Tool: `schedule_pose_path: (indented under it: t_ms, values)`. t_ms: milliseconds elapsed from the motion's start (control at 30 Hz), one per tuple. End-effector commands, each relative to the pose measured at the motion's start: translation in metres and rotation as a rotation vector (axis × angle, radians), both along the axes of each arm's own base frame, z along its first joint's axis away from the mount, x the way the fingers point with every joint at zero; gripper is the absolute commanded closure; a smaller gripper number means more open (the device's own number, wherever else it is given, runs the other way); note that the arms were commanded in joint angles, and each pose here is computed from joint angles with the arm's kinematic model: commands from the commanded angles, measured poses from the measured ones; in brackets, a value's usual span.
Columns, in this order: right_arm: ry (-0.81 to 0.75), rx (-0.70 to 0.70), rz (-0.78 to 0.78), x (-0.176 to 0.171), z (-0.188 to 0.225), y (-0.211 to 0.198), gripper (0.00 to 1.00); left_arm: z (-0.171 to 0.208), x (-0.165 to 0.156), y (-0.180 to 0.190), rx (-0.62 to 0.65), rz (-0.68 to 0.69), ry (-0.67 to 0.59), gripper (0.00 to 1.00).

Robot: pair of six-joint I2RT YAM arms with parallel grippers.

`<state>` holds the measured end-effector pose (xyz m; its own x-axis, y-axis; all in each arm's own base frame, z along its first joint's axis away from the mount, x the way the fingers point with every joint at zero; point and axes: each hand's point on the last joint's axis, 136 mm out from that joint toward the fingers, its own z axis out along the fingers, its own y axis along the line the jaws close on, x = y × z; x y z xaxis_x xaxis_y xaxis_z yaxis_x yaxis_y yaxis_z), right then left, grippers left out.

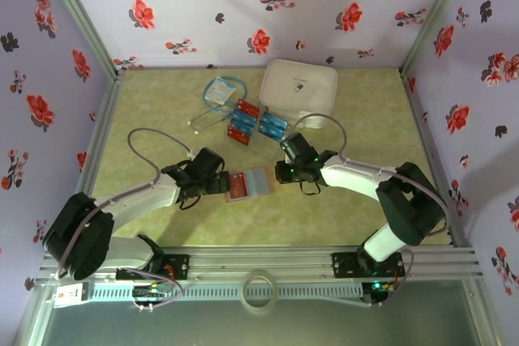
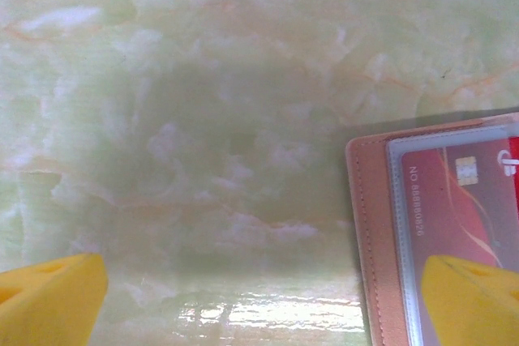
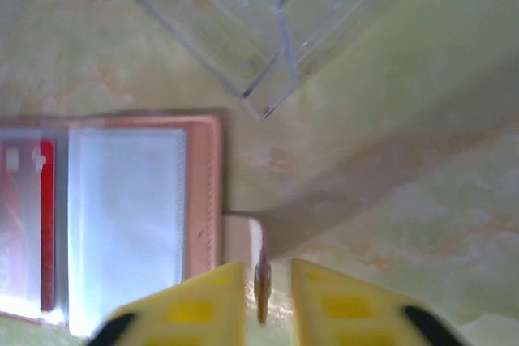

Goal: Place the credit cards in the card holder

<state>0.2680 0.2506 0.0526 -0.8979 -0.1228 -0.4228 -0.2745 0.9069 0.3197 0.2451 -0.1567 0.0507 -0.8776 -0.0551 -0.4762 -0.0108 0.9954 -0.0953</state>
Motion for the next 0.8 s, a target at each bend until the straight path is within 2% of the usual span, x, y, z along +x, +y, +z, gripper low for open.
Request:
schedule_pose_path:
  t_ms: [0, 167, 367, 767]
  values:
    - [-0.009, 0.026, 0.013, -0.007, 0.015, -0.002, 0.71, -0.003, 0.001, -0.005, 0.003, -0.012, 0.001, 0.0]
    - [-0.044, 0.08, -0.016, -0.007, 0.038, -0.002, 0.68, -0.008, 0.002, -0.007, 0.009, -0.013, 0.009, 0.0]
    - [-0.034, 0.136, 0.006, -0.01, 0.047, 0.011, 0.67, -0.016, 0.002, -0.005, 0.031, -0.011, 0.02, 0.0]
    - [0.009, 0.105, 0.097, -0.015, 0.026, 0.052, 0.6, -0.032, 0.0, 0.0, 0.073, -0.01, 0.045, 0.0]
